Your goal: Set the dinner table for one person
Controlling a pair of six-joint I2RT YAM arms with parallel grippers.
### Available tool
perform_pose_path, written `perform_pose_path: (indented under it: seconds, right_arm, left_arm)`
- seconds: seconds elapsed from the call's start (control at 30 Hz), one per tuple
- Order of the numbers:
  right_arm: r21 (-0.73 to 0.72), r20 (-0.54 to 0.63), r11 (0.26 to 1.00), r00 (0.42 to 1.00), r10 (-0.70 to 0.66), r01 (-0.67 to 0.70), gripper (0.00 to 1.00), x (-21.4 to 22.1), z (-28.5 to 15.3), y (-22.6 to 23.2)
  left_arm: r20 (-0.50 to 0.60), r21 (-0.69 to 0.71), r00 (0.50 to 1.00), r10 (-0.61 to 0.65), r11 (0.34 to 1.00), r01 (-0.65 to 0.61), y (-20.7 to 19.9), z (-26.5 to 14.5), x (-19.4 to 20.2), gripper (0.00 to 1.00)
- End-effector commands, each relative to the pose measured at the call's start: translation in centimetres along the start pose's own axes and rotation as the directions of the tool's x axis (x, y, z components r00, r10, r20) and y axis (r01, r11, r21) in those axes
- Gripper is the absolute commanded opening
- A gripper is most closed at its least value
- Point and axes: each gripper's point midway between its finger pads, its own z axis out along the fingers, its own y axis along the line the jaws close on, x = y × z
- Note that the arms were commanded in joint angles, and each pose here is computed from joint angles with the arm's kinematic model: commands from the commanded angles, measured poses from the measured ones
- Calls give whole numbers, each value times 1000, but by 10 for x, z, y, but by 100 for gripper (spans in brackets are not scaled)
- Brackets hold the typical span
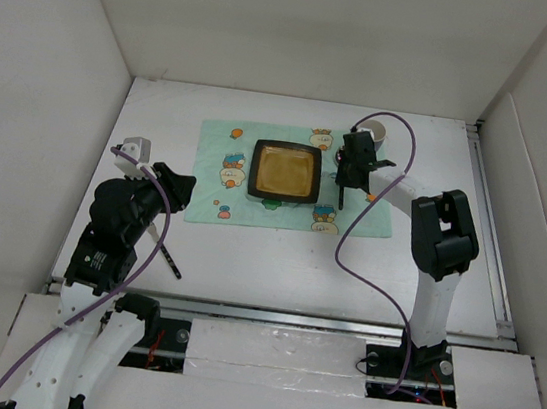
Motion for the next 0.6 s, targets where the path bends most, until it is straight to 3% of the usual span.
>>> perform_pose_path:
  seconds: [0.0, 0.57]
  right_arm:
    - [-11, 18, 1000, 1000, 13, -13, 11, -6, 3, 0]
    - [-36, 59, 999, 998, 16, -14, 34, -23, -19, 3]
  left_arm:
    - [46, 15, 999, 4, 1000, -4, -5, -1, -13, 28]
    - [50, 4, 999, -2, 1000, 2, -1, 0, -14, 29]
